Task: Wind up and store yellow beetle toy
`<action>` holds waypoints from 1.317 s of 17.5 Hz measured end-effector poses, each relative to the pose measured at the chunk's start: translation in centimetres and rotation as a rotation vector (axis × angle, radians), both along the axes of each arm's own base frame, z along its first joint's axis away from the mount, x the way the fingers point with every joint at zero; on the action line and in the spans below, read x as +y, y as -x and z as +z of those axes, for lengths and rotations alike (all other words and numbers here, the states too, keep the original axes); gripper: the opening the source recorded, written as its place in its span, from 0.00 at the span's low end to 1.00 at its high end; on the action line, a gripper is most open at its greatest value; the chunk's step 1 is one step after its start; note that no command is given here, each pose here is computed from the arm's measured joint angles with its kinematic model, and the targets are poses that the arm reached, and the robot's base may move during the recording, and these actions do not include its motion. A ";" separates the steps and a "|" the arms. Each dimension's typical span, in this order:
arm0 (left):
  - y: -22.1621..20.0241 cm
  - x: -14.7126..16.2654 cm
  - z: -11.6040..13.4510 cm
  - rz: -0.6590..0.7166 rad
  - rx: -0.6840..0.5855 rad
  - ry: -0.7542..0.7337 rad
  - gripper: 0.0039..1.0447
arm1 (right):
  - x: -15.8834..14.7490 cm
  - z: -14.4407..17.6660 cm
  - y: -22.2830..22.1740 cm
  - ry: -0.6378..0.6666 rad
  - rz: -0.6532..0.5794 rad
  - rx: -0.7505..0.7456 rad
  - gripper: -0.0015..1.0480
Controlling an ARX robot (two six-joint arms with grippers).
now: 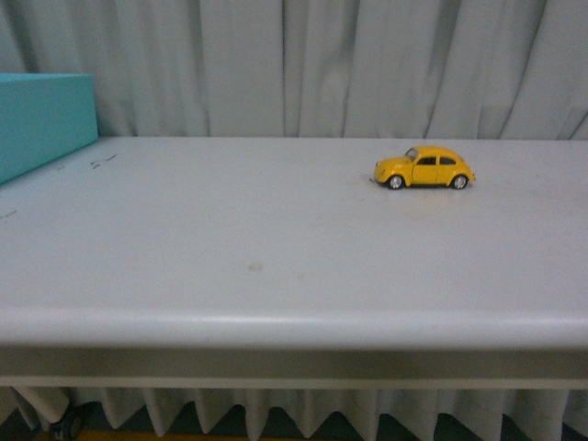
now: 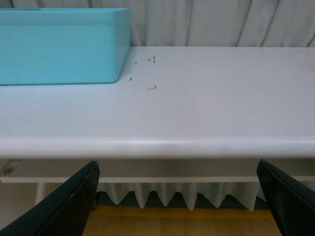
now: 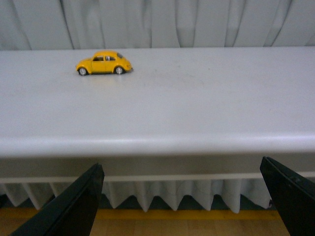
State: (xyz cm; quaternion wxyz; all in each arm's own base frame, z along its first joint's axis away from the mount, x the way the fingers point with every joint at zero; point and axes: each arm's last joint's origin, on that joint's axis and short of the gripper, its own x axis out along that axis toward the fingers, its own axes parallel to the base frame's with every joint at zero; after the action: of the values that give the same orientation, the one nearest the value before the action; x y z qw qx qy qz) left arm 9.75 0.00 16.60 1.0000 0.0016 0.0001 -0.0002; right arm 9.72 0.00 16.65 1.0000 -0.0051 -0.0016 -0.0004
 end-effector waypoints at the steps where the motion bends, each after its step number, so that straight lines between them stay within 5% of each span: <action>1: 0.0 0.0 0.0 0.002 -0.001 0.000 0.94 | 0.0 0.0 0.0 0.000 0.001 0.000 0.94; 23: 0.0 0.0 0.0 0.002 -0.003 0.000 0.94 | 0.0 0.0 0.0 -0.003 0.000 -0.001 0.94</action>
State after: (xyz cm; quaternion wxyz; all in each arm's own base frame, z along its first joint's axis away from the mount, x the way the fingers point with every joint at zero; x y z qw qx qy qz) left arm 9.75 0.01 16.64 1.0000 0.0014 -0.0014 0.0006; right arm 9.73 0.00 16.67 1.0000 -0.0037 -0.0022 -0.0002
